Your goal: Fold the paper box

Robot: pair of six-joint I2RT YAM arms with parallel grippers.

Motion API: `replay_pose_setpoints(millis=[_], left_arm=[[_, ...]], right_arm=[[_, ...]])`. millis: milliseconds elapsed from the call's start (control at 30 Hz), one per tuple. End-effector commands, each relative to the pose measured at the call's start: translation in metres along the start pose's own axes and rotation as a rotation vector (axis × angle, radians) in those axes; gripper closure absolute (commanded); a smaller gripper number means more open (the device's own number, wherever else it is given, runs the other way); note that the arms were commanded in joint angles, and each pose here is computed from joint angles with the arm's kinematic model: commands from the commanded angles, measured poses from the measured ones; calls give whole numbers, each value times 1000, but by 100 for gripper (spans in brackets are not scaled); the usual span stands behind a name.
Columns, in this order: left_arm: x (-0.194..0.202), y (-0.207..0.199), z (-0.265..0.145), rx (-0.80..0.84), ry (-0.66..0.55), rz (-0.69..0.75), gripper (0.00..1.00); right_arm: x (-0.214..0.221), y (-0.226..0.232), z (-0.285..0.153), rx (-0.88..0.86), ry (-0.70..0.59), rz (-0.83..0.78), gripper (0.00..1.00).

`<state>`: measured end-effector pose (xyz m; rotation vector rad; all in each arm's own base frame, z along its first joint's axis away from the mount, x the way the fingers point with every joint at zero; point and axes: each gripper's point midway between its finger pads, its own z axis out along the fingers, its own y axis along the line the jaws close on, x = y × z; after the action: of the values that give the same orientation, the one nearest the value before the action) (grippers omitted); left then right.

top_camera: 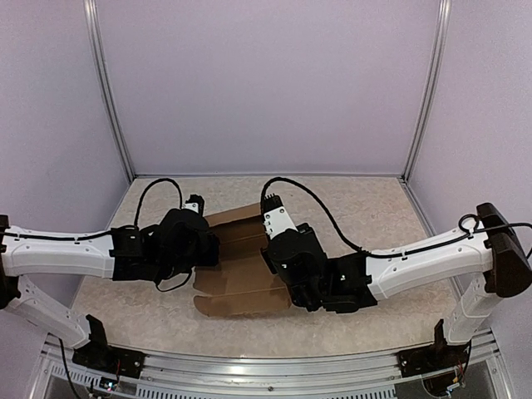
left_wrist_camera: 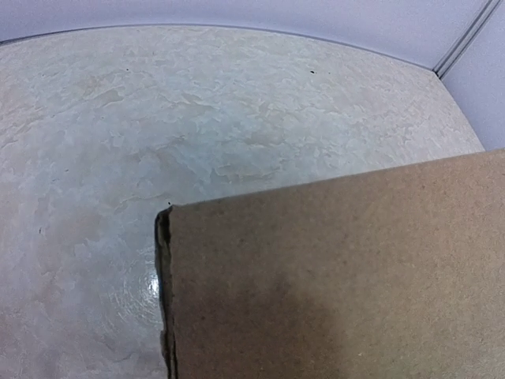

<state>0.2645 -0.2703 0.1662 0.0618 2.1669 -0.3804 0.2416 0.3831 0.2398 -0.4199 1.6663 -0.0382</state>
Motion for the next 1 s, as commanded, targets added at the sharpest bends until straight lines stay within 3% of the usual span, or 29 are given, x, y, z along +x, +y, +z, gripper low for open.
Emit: replay_pose_setpoints(millis=[0,367,567,800,967], left_arm=[[-18,-28,-8,108,-34,-33,73],[-6,-10,-19,104,-25,-11,45],[-1,-9,-37,187,-14,37,31],[-5,-14,-64,301,-28,92,27],[-27,-6,-83,304,-105,100,27]], right_arm=[[-4,25,-7,-74,-6,-27,100],[8,20,16,-72,40,-71,100],[23,17,34,-131,67,-52,100],[38,16,48,-292,72,2,100],[42,22,40,-432,-7,22,100]])
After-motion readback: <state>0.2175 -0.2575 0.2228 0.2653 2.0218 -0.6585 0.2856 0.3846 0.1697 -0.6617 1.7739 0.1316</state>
